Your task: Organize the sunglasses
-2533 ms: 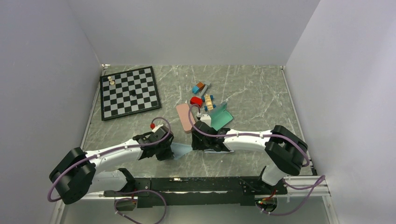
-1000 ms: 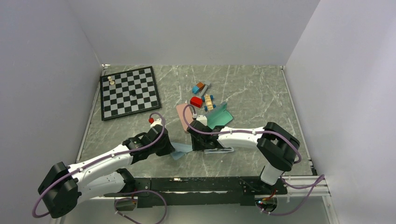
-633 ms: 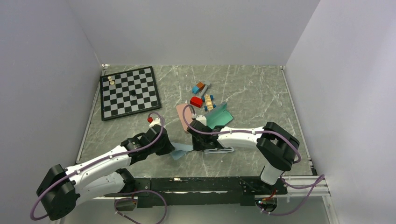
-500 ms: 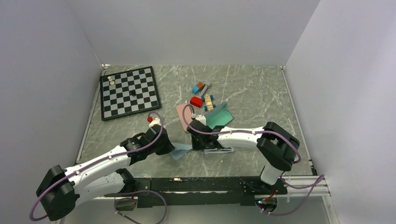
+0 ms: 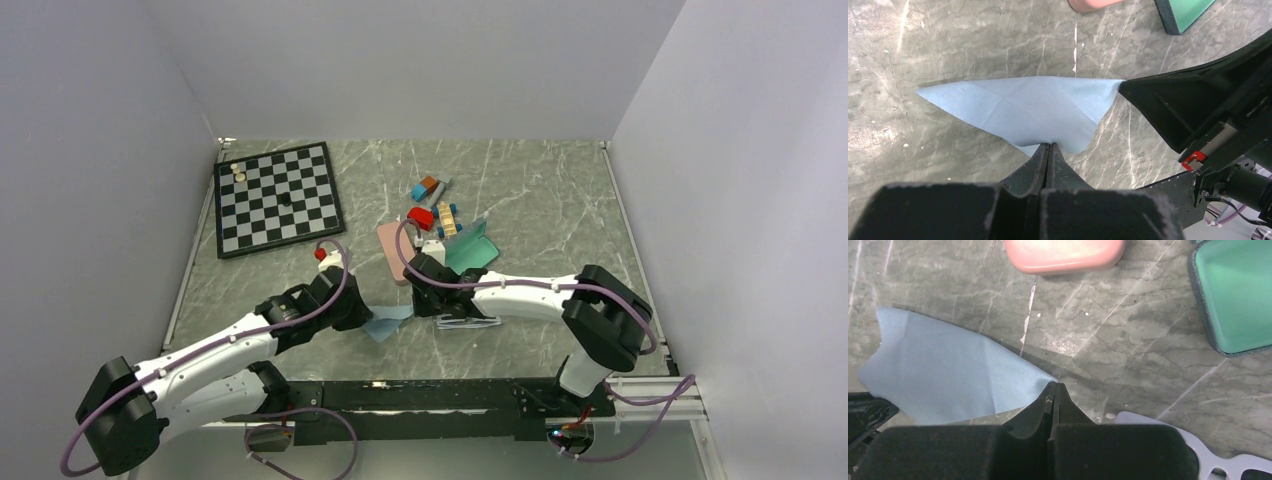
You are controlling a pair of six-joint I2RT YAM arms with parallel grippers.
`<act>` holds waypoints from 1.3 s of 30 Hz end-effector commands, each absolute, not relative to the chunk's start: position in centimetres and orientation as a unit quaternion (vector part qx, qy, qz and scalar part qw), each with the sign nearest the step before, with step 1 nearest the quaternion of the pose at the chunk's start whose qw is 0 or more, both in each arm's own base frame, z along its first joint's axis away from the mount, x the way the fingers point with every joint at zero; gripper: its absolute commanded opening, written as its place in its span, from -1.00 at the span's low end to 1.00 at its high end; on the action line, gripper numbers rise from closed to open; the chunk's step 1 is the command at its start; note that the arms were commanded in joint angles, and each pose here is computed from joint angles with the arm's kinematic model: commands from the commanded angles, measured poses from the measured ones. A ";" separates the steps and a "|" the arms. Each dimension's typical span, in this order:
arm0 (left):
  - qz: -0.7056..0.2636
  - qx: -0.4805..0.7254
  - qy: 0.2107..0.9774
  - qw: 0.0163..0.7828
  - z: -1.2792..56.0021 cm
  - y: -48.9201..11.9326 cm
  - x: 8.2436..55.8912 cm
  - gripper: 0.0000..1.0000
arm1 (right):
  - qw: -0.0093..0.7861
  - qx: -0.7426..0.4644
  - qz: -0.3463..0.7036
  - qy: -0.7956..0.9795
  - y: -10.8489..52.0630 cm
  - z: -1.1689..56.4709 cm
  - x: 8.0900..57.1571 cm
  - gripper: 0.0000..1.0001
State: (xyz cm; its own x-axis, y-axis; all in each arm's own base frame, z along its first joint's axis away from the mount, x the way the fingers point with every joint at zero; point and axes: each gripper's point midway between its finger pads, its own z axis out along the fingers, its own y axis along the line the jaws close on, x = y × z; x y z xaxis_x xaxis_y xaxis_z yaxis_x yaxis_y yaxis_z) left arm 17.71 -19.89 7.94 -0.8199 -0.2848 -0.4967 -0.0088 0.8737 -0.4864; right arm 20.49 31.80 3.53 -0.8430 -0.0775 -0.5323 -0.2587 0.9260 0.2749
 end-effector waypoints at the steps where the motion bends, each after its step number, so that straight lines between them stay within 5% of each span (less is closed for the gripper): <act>1: -0.249 -0.067 0.917 0.306 9.7 -20.4 18.3 -1.00 | 0.304 -0.099 0.214 0.923 32.8 6.5 21.3 -1.00; 19: -0.288 0.008 0.895 0.340 15.1 -20.9 17.7 -1.00 | 0.266 -0.149 0.255 0.918 33.0 11.7 18.9 -1.00; 28: -0.348 0.119 0.889 0.271 17.3 -21.3 12.3 -1.00 | 0.129 -0.167 0.331 0.920 33.1 14.4 12.6 -1.00; 39: -0.364 0.117 0.897 0.224 14.2 -21.9 11.0 -1.00 | 0.095 -0.125 0.309 0.938 31.1 13.7 10.8 -1.00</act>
